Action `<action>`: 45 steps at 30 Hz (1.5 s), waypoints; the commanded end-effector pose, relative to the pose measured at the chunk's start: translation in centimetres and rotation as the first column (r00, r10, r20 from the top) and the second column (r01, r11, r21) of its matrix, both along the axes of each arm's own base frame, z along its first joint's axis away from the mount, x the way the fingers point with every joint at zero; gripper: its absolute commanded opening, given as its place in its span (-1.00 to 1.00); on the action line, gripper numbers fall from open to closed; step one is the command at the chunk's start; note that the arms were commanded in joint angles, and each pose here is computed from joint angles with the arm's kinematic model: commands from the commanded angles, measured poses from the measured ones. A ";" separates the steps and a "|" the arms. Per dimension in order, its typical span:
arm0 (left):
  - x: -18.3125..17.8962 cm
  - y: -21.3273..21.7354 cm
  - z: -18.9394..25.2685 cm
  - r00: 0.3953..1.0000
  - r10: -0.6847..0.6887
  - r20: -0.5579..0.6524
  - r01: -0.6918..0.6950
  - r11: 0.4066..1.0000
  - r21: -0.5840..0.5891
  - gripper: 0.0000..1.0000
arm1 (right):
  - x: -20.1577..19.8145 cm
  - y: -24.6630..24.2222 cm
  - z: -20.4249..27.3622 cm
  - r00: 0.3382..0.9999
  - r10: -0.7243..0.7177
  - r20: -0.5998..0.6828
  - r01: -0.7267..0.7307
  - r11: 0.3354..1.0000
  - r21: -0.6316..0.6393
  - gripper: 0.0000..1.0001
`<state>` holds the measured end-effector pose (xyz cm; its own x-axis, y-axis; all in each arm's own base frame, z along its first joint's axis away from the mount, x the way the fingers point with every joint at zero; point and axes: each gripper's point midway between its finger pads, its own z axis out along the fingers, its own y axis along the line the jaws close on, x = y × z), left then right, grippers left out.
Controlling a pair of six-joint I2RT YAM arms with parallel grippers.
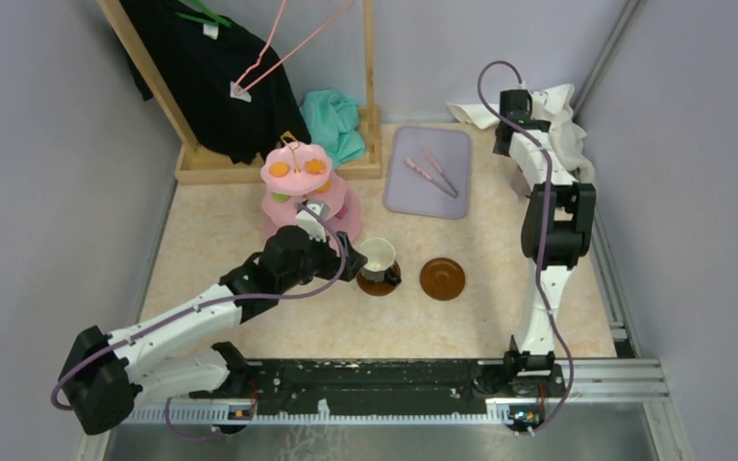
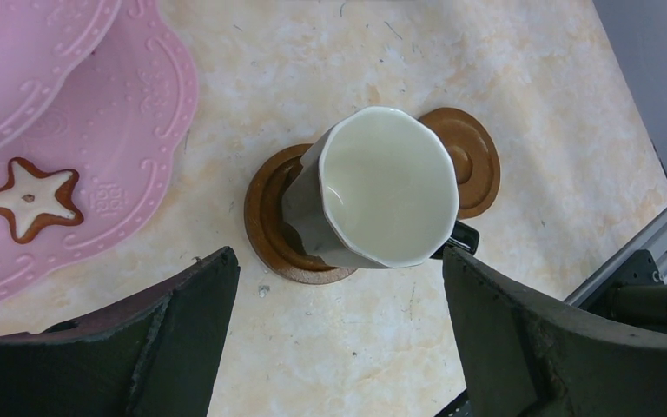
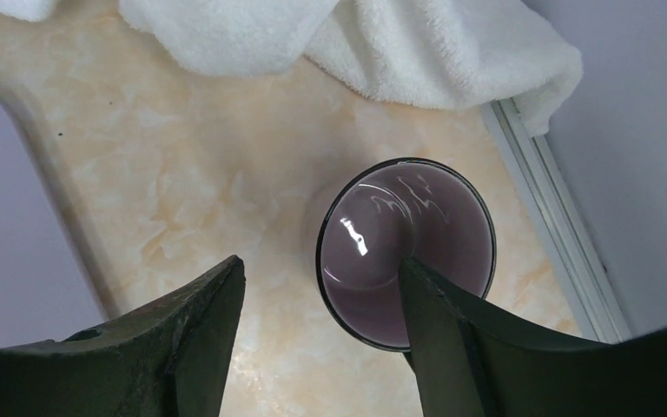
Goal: Serve the afternoon tea
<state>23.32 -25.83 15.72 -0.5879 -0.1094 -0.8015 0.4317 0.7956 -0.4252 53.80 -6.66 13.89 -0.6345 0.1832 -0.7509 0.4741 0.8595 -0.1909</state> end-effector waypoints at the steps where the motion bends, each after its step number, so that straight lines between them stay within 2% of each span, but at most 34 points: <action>1: 0.6 0.2 2.4 0.996 0.045 0.075 -0.042 0.998 -0.048 0.84 | 1.3 -0.1 0.0 1.000 0.006 0.028 -0.006 1.000 0.020 0.30; 9: 0.6 1.3 4.5 0.986 0.093 0.139 -0.081 0.993 -0.091 0.85 | 1.5 -0.3 -2.9 0.999 0.020 -0.035 -0.018 0.999 0.039 0.20; 20: 0.2 2.1 7.0 0.976 0.108 0.190 -0.082 0.987 -0.138 0.85 | 0.6 -1.7 -3.5 0.998 -0.003 -0.060 0.004 1.000 0.020 -0.73; 24: 0.1 2.4 7.3 0.974 0.112 0.196 -0.085 0.986 -0.141 0.86 | 0.3 -1.6 -2.6 0.999 -0.001 -0.036 0.002 1.000 0.028 -1.00; 30: -0.2 3.0 8.1 0.970 0.122 0.210 -0.090 0.983 -0.157 0.86 | -1.1 -0.3 -1.0 1.000 0.013 0.003 -0.013 0.999 0.041 -1.00; 35: -0.2 4.1 9.2 0.958 0.161 0.238 -0.122 0.978 -0.171 0.86 | -3.5 3.6 1.4 0.995 0.083 0.051 -0.084 0.996 0.015 -1.00; 45: -0.6 6.0 11.5 0.933 0.211 0.292 -0.155 0.966 -0.205 0.86 | -13.8 14.1 3.3 0.961 0.260 0.094 -0.261 0.965 0.000 -1.00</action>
